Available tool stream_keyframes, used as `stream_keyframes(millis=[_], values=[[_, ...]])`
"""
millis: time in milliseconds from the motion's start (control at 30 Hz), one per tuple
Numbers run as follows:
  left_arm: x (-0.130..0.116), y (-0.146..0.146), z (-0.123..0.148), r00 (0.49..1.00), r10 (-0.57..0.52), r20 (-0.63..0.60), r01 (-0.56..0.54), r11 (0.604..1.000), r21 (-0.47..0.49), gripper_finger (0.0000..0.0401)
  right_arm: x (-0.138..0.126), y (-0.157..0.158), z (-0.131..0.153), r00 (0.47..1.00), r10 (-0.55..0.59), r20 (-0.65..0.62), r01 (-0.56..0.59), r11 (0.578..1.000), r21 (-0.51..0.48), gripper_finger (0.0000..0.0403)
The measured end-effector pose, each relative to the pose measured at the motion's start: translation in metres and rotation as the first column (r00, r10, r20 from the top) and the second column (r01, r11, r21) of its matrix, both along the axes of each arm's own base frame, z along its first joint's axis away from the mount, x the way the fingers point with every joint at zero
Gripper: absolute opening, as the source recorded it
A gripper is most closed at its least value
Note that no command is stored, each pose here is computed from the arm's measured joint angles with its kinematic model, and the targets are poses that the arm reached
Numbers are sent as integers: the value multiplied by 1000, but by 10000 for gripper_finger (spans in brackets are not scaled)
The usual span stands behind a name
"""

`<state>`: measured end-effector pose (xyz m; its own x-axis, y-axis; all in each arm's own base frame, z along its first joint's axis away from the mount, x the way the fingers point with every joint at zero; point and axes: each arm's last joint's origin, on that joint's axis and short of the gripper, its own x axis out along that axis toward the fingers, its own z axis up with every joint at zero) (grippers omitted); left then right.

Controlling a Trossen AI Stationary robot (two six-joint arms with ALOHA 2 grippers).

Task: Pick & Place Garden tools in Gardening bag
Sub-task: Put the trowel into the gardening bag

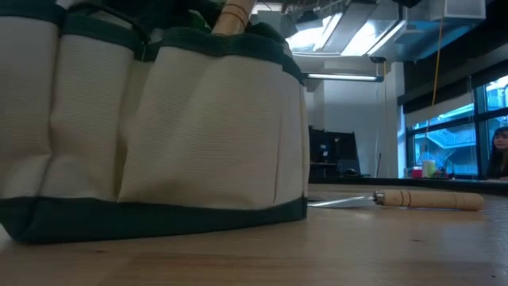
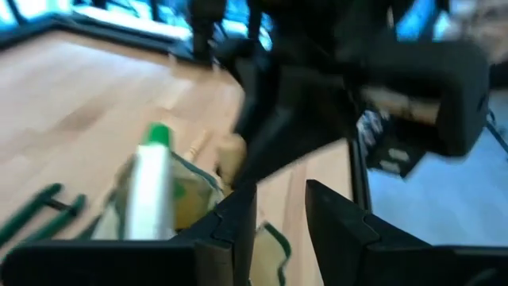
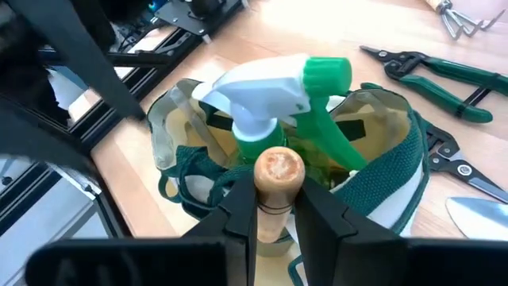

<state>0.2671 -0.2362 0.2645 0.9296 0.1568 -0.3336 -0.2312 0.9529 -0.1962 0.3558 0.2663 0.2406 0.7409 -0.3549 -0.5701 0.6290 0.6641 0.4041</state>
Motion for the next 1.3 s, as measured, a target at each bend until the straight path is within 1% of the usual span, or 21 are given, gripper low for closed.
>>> stream_keyframes(millis=[167, 267, 333, 400, 533, 633, 700, 800, 967, 1100, 1200, 1300], values=[[-15, 0, 16, 985, 137, 104, -138, 990, 4, 94, 0, 1, 1, 1000, -5, 12, 5, 1000, 9, 60], [-22, 2, 20, 973, 192, 126, -190, 981, -24, 77, 0, 0, 1, 999, -30, 20, 29, 999, 34, 60], [-24, 5, 18, 973, 203, 108, -199, 979, -53, 63, -1, -1, 0, 998, -63, 25, 61, 996, 67, 60], [-26, 6, 13, 978, 201, 64, -195, 977, -85, 49, -2, -3, -1, 995, -101, 14, 99, 989, 113, 60], [-33, 11, 2, 974, 227, -13, -227, 967, -115, 20, -8, -9, -4, 984, -169, -63, 179, 963, 201, 60], [-39, 13, -3, 968, 248, -43, -252, 961, -116, 4, -11, -11, -5, 976, -196, -96, 212, 955, 207, 60], [-41, 14, -5, 965, 258, -58, -263, 958, -118, 2, -12, -11, -6, 976, -194, -101, 211, 956, 203, 60], [-43, 15, -6, 959, 274, -68, -280, 952, -124, 3, -11, -11, -6, 980, -169, -109, 186, 966, 180, 60], [-44, 16, -7, 958, 279, -72, -286, 951, -117, 3, -11, -11, -4, 989, -107, -106, 115, 991, 73, 60], [-43, 17, -7, 957, 281, -73, -288, 950, -117, 3, -9, -6, -2, 997, -63, -50, 63, 998, -7, 60], [-43, 17, -8, 957, 281, -73, -288, 950, -117, 3, -5, -2, 2, 999, -47, 13, 48, 998, -43, 60], [-43, 17, -8, 958, 276, -81, -284, 951, -120, 3, -3, 0, 4, 999, -24, 36, 27, 996, -88, 60]])
